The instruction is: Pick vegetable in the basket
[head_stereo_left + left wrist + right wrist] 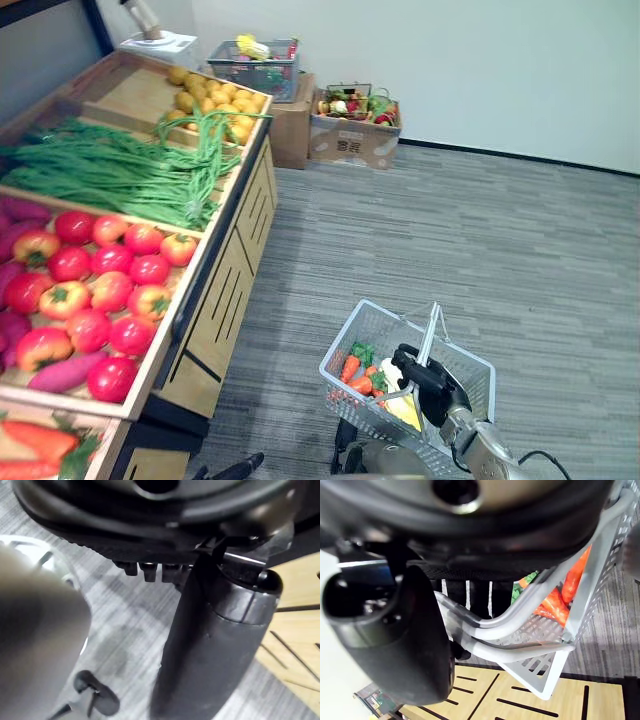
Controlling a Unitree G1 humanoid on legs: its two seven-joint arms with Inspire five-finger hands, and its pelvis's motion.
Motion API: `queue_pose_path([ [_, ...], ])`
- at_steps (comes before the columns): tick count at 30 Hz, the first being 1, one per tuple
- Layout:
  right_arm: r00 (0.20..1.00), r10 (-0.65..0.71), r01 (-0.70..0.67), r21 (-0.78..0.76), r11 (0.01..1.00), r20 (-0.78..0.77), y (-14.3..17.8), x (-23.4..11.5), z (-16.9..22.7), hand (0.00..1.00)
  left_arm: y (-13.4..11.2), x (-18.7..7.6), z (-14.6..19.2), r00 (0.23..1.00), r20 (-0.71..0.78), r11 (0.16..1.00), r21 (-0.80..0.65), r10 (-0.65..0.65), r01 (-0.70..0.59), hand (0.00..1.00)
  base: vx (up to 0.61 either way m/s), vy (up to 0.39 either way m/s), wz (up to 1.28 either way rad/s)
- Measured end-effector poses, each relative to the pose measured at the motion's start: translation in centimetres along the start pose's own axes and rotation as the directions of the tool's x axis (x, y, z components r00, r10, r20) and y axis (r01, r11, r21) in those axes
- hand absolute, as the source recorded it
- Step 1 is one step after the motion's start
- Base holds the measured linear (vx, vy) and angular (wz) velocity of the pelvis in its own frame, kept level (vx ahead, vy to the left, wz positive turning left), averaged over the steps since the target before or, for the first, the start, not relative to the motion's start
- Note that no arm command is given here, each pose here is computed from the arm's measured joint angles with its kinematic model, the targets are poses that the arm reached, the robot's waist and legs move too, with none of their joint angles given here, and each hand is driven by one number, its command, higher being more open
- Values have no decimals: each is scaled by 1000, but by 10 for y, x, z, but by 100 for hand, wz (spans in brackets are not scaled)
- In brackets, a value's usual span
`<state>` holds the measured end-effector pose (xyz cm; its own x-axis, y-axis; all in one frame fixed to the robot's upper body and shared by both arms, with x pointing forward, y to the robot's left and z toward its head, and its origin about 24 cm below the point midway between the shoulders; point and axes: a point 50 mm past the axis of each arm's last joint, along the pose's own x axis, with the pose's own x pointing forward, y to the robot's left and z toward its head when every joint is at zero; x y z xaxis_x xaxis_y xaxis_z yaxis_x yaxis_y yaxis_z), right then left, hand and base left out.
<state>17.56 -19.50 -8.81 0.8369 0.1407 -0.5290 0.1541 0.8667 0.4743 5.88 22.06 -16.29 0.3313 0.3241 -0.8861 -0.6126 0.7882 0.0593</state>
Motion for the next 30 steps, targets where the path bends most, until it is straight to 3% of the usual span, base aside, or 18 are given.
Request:
queue_pose_path([
  [7, 999, -28, 27, -19, 999, -29, -15, -7, 2, 0, 2, 0, 3, 999, 47, 1000, -13, -1, 2, 100, 64, -122, -39],
  [11, 998, -41, 40, -16, 999, -53, -19, -9, -3, 0, 4, -1, 0, 999, 34, 995, -97, 28, -25, 100, 70, -43, -50],
  [19, 992, 3, -13, -73, 997, -128, -9, -7, -16, 0, 1, -4, -18, 999, -31, 992, -117, 44, -47, 100, 85, 106, -48],
  [30, 985, 0, -17, -100, 995, -170, -7, -11, -30, 0, -9, 2, 7, 998, 49, 999, 27, -39, 37, 100, 128, 137, 1],
])
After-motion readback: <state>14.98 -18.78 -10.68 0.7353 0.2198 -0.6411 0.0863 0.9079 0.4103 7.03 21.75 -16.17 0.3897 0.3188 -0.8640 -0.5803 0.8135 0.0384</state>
